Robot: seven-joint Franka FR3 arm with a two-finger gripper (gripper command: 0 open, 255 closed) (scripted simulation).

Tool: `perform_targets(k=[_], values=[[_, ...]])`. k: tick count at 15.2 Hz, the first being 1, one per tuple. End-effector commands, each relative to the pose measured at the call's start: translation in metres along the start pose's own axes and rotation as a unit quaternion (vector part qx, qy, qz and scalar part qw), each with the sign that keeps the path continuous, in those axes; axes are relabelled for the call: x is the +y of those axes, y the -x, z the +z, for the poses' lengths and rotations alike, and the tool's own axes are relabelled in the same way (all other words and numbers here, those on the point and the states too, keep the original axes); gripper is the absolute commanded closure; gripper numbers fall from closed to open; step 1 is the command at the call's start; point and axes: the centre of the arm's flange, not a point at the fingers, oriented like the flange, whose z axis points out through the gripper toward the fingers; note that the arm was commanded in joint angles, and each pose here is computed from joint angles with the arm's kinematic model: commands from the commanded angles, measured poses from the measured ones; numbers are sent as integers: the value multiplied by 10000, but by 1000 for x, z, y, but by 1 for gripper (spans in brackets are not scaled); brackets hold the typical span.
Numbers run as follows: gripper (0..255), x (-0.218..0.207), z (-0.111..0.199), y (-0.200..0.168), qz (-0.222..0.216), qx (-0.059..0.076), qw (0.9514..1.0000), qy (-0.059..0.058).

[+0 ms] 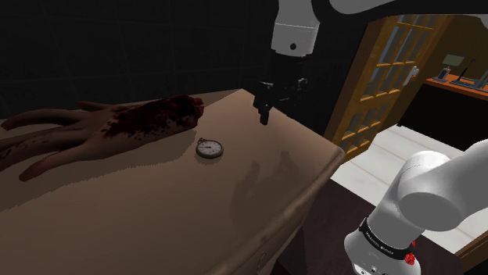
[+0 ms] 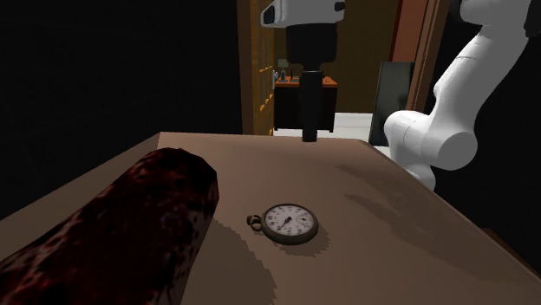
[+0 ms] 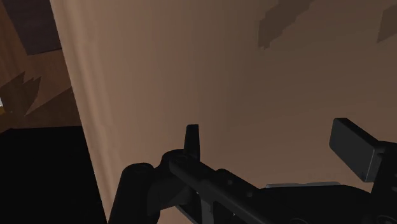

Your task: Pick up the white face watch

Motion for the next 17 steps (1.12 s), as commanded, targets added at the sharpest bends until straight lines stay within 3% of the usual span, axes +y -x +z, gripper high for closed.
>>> perform_targets(k=[1, 13, 17], values=[[0, -25, 1, -4, 19, 34, 10000, -21], [0, -177, 10, -25, 106, 228, 9996, -99], [0, -177, 31, -25, 106, 228, 9996, -99]])
